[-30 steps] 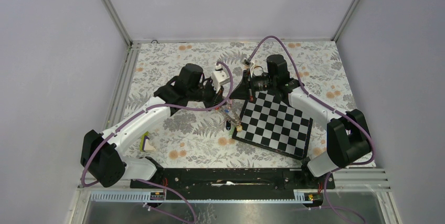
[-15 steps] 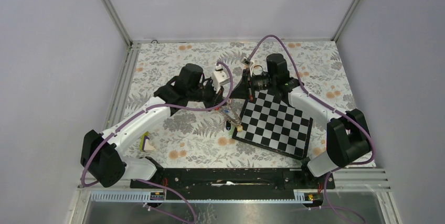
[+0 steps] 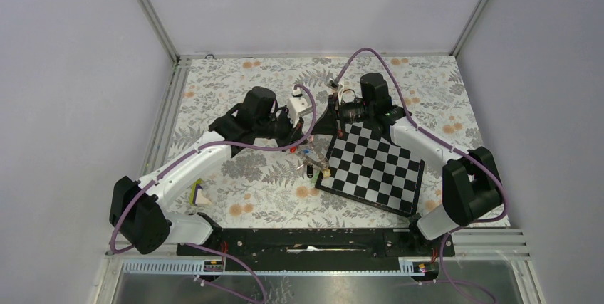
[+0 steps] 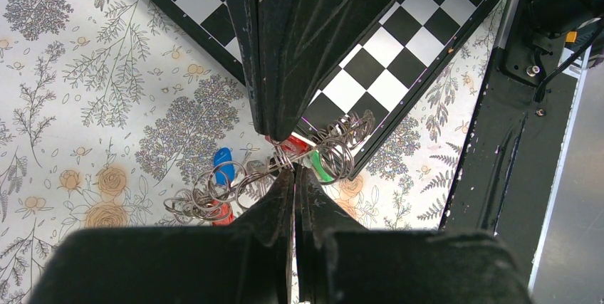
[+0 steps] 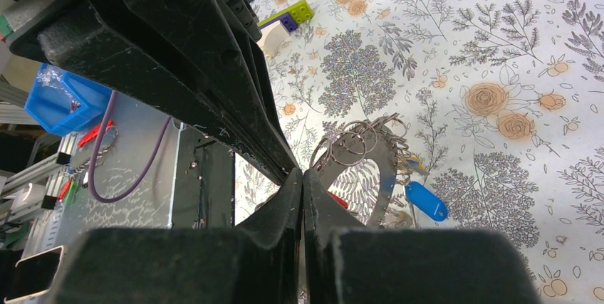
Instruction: Put the keys on the keyring
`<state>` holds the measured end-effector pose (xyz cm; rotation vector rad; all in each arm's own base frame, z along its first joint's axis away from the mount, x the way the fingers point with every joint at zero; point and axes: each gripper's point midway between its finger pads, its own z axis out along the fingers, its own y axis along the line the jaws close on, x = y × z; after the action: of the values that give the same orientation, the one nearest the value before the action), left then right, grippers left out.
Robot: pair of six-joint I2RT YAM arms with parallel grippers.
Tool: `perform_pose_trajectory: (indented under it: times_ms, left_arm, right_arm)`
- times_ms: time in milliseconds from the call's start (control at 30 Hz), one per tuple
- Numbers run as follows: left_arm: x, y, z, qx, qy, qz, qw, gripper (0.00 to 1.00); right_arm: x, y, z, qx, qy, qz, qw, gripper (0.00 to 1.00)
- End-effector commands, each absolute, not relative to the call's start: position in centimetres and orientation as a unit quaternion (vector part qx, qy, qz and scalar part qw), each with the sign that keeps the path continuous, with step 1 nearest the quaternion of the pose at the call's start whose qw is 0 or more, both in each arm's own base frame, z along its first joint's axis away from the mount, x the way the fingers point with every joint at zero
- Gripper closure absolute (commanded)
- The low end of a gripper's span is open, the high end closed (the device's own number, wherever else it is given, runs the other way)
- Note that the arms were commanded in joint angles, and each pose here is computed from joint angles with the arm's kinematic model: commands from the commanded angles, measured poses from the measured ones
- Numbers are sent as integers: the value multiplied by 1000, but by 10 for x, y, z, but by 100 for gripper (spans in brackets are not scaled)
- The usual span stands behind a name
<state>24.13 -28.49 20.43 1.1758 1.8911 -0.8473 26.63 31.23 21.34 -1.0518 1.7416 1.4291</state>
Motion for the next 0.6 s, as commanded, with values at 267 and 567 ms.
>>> perform_pose_trajectory:
  times_ms: [267,567]
  left_arm:
    - [240,-296,237,475,687,-353,421,100]
    - [242,-296,237,474,689,-351,421,100]
  right_arm:
    - [265,318,219,-421,648,541,333,100]
    - [263,317,221,-423,645,542,333,100]
